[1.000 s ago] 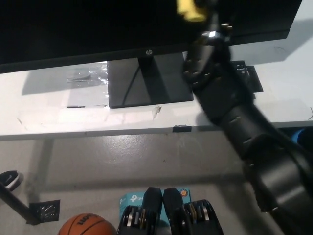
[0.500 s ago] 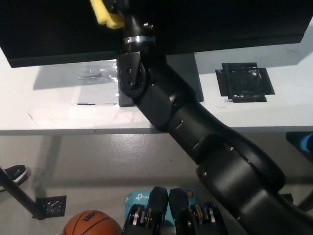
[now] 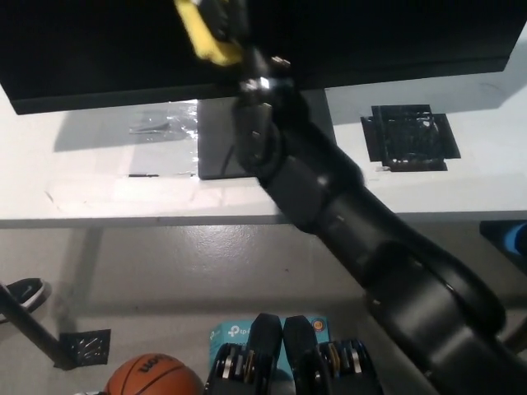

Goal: The robot uses its right hand to pick up the cloth kept in the middle of the desk and use it to wipe the monitor in the middle of the desk by swiping its screen twice

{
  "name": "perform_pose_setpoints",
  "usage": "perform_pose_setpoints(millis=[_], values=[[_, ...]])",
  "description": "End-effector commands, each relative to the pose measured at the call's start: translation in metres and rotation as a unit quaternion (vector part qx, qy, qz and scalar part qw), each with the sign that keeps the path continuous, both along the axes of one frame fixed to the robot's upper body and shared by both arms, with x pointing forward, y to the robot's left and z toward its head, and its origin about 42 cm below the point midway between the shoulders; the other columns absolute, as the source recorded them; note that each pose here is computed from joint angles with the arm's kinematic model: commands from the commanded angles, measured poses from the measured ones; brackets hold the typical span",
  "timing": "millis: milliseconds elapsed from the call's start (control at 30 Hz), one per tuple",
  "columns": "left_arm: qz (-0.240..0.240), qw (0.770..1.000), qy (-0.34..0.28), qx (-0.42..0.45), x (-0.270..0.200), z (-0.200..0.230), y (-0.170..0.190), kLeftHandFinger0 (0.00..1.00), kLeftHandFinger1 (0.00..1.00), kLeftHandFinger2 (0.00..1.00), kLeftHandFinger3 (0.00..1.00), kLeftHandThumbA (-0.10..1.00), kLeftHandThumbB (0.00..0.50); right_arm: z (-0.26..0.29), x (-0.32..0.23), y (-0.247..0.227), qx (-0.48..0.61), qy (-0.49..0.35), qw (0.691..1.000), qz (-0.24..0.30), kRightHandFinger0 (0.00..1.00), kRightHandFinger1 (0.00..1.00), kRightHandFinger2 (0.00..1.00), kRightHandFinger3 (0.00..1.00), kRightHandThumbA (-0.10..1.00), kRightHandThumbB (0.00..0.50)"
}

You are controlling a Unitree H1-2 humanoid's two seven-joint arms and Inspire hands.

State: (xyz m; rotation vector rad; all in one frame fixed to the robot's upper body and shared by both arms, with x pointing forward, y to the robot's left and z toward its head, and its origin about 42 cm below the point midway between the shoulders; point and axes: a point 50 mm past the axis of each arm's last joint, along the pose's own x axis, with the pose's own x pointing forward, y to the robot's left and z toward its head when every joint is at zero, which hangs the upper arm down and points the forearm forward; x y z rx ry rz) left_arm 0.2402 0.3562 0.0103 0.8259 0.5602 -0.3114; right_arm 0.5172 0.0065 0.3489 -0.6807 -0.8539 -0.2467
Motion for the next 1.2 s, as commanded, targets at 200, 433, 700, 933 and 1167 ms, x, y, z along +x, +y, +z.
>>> perform_pose_setpoints(millis=[200, 433, 700, 933, 1167], values=[[-0.002, 1.0, -0.02, 0.008, 0.009, 0.011, 0.007, 0.95, 0.99, 0.94, 0.81, 0.27, 0.293, -0.038, -0.034, -0.078, -0.037, -0.016, 0.999, 0.006, 0.0, 0.0, 0.19, 0.26, -0.1, 0.049], [-0.004, 1.0, -0.023, 0.01, 0.006, 0.01, 0.01, 0.94, 0.98, 0.93, 0.8, 0.29, 0.292, -0.099, -0.045, -0.16, -0.096, 0.027, 0.994, -0.049, 0.0, 0.0, 0.2, 0.3, -0.1, 0.081], [0.001, 1.0, -0.019, 0.012, 0.005, 0.009, 0.011, 0.94, 0.98, 0.94, 0.82, 0.28, 0.29, -0.136, -0.024, -0.229, -0.133, 0.146, 0.973, -0.118, 0.0, 0.0, 0.16, 0.35, -0.1, 0.129], [0.002, 1.0, -0.021, 0.012, 0.008, 0.012, 0.011, 0.95, 0.99, 0.95, 0.82, 0.28, 0.292, -0.141, -0.006, -0.253, -0.145, 0.235, 0.946, -0.168, 0.0, 0.06, 0.41, 0.05, -0.1, 0.055], [0.001, 1.0, -0.024, 0.013, 0.007, 0.014, 0.013, 0.94, 0.99, 0.95, 0.82, 0.28, 0.284, -0.139, -0.005, -0.243, -0.203, 0.383, 0.886, -0.163, 0.52, 0.76, 0.94, 1.0, 0.07, 0.14]])
